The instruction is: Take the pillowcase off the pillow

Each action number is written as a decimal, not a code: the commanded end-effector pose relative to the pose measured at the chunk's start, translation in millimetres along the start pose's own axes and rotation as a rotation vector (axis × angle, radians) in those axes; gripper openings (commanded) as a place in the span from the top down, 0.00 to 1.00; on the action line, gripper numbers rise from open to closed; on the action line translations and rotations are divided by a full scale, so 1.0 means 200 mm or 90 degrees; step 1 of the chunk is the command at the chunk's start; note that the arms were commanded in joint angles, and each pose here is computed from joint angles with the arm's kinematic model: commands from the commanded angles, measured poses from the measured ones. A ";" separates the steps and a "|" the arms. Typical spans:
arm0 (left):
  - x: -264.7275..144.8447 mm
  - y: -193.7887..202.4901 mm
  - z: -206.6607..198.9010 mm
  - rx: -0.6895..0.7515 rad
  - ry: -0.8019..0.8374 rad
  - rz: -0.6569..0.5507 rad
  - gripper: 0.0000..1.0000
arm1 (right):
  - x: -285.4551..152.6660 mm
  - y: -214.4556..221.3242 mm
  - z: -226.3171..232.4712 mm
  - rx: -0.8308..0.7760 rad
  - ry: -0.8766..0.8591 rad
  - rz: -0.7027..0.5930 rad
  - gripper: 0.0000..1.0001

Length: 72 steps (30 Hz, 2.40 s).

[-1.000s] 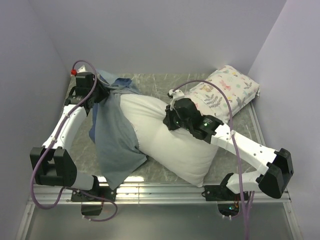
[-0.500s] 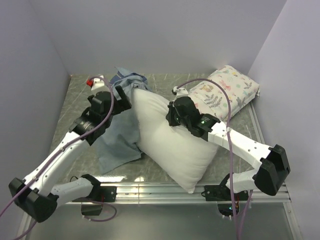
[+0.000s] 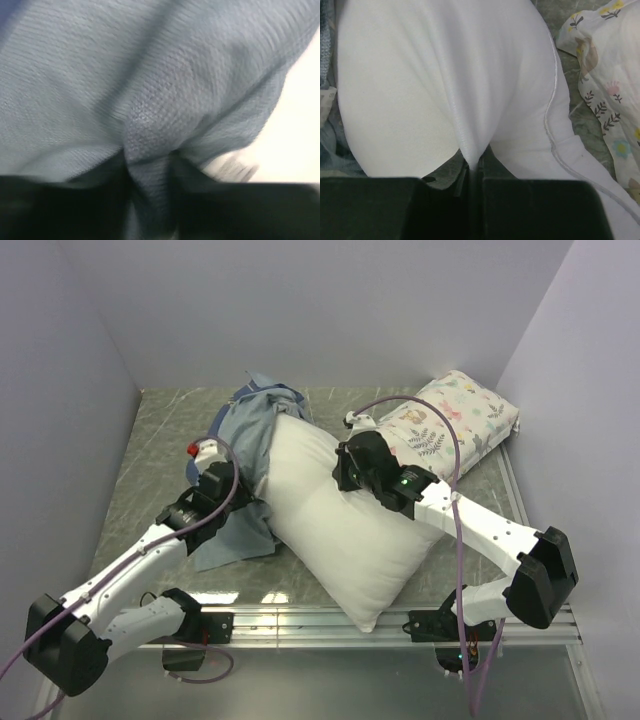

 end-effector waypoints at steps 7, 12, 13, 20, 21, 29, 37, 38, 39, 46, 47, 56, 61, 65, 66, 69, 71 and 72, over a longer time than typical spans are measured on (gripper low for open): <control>0.21 -0.35 0.39 -0.158 -0.185 -0.115 0.99 | -0.27 -0.31 -0.02 0.006 -0.013 -0.106 1.00; 0.23 -0.43 0.62 -0.267 -0.272 -0.193 1.00 | -0.41 -0.41 -0.09 0.012 -0.003 -0.135 1.00; 0.24 -0.42 0.69 -0.283 -0.300 -0.199 0.99 | -0.42 -0.43 -0.12 0.015 0.006 -0.141 1.00; 0.34 -0.41 0.69 -0.286 -0.245 -0.163 0.99 | -0.40 -0.39 -0.11 -0.005 -0.020 -0.113 0.96; 0.35 -0.41 0.68 -0.277 -0.235 -0.163 0.99 | -0.39 -0.38 -0.10 -0.014 -0.019 -0.108 0.91; 0.32 -0.41 0.59 -0.252 -0.191 -0.151 1.00 | -0.42 -0.39 0.14 -0.171 0.041 -0.160 0.19; 0.33 -0.39 0.52 -0.235 -0.169 -0.140 1.00 | -0.24 -0.09 0.65 -0.395 -0.004 -0.117 0.08; 0.33 -0.39 0.51 -0.233 -0.169 -0.137 1.00 | -0.21 -0.05 0.68 -0.410 -0.001 -0.106 0.08; 0.33 -0.39 0.51 -0.231 -0.166 -0.138 0.99 | -0.18 -0.03 0.70 -0.422 0.011 -0.100 0.08; 0.30 -0.45 0.48 -0.233 -0.162 -0.150 0.99 | 0.16 0.29 0.68 -0.500 0.119 -0.007 0.10; 0.30 -0.46 0.47 -0.236 -0.160 -0.149 0.99 | 0.18 0.30 0.67 -0.504 0.133 -0.001 0.12; 0.23 -0.60 0.39 -0.251 -0.150 -0.183 0.99 | 0.05 0.00 0.57 -0.426 0.191 -0.039 1.00; 0.30 -0.66 0.41 -0.277 -0.180 -0.167 1.00 | -0.28 -0.35 0.53 -0.329 0.161 -0.120 1.00; 0.33 -0.69 0.49 -0.322 -0.184 -0.167 1.00 | -0.47 -0.54 0.42 -0.278 0.173 -0.158 1.00; 0.35 -0.71 0.54 -0.337 -0.191 -0.167 0.99 | -0.54 -0.58 0.39 -0.254 0.166 -0.173 1.00; 0.37 -0.76 0.66 -0.373 -0.217 -0.173 0.99 | -0.65 -0.62 0.31 -0.212 0.138 -0.186 1.00; 0.38 -0.78 0.69 -0.389 -0.215 -0.167 0.99 | -0.66 -0.60 0.28 -0.196 0.093 -0.181 1.00; 0.39 -0.82 0.71 -0.393 -0.219 -0.174 0.99 | -0.71 -0.62 0.26 -0.176 0.073 -0.194 1.00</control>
Point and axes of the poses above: each gripper's point midway between its finger pads, its own x axis out along the fingers, its own z axis along the line the jaws close on, y = z × x, the point moved 4 cm from there along -x, back along the fingers, and after that the axes turned 6 degrees about -x, right-handed, at the moved point
